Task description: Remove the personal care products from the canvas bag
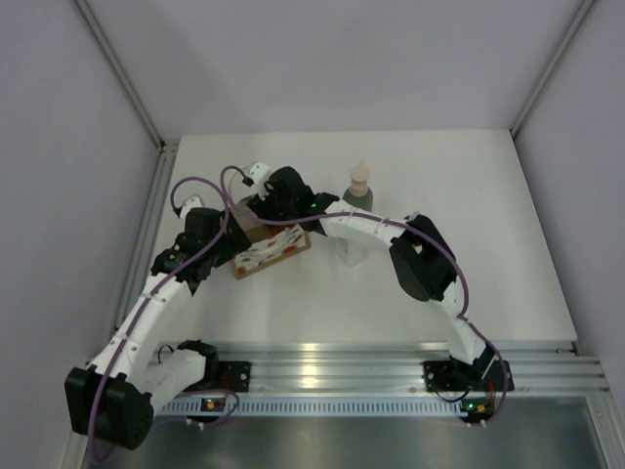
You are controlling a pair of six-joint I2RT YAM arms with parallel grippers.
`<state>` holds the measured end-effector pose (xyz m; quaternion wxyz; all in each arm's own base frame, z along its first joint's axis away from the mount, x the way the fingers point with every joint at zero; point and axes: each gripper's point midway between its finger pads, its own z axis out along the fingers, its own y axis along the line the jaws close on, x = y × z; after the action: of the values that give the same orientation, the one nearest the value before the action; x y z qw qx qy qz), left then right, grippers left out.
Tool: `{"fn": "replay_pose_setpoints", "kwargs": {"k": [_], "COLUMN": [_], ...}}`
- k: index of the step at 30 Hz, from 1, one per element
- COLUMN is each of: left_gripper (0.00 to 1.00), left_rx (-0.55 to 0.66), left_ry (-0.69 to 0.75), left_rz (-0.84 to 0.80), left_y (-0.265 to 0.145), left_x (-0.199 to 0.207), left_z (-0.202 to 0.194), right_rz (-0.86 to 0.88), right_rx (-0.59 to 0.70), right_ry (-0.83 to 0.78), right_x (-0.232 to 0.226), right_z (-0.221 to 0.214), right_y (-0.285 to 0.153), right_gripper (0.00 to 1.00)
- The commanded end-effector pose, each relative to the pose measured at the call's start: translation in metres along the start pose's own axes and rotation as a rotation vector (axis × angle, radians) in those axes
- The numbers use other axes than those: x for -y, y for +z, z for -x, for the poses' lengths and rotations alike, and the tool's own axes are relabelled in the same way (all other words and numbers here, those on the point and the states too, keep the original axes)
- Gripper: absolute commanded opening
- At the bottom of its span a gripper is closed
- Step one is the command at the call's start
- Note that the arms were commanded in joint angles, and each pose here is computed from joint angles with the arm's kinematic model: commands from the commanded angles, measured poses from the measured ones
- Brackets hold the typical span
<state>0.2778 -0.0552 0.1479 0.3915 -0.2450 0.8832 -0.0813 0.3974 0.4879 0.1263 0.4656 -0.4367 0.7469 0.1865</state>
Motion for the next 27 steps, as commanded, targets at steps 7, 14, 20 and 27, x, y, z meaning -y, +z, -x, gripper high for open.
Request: {"fn": "replay_pose_setpoints", "kwargs": {"k": [7,14,20,27], "left_gripper": [0.98,0.98,0.98,0.98], "left_rx": [0.056,0.055,0.048,0.053], "left_ry": [-0.028,-0.033,-0.034,-0.032], "left_rz": [-0.026,-0.019,-0.015,-0.009], "left_y": [-0.002,-0.001,0.001,0.001], "left_x": [0.007,0.006,0.005,0.004], "left_z": [0.013,0.013,0.011,0.012], "right_rz": [0.013,0.065,0.076,0.111], "right_rx": [0.220,0.255,0.276,0.313], "right_ry": [-0.018,-0.031,-0.040,-0.019], "right_x": [0.006,0.000,-0.001,-0.008], "right_z": [0.087,0.101,0.109,0.104], "right_y": [-0.048,-0.067,-0.073,-0.068], "right_gripper": [0.00,0.00,0.00,0.00]}}
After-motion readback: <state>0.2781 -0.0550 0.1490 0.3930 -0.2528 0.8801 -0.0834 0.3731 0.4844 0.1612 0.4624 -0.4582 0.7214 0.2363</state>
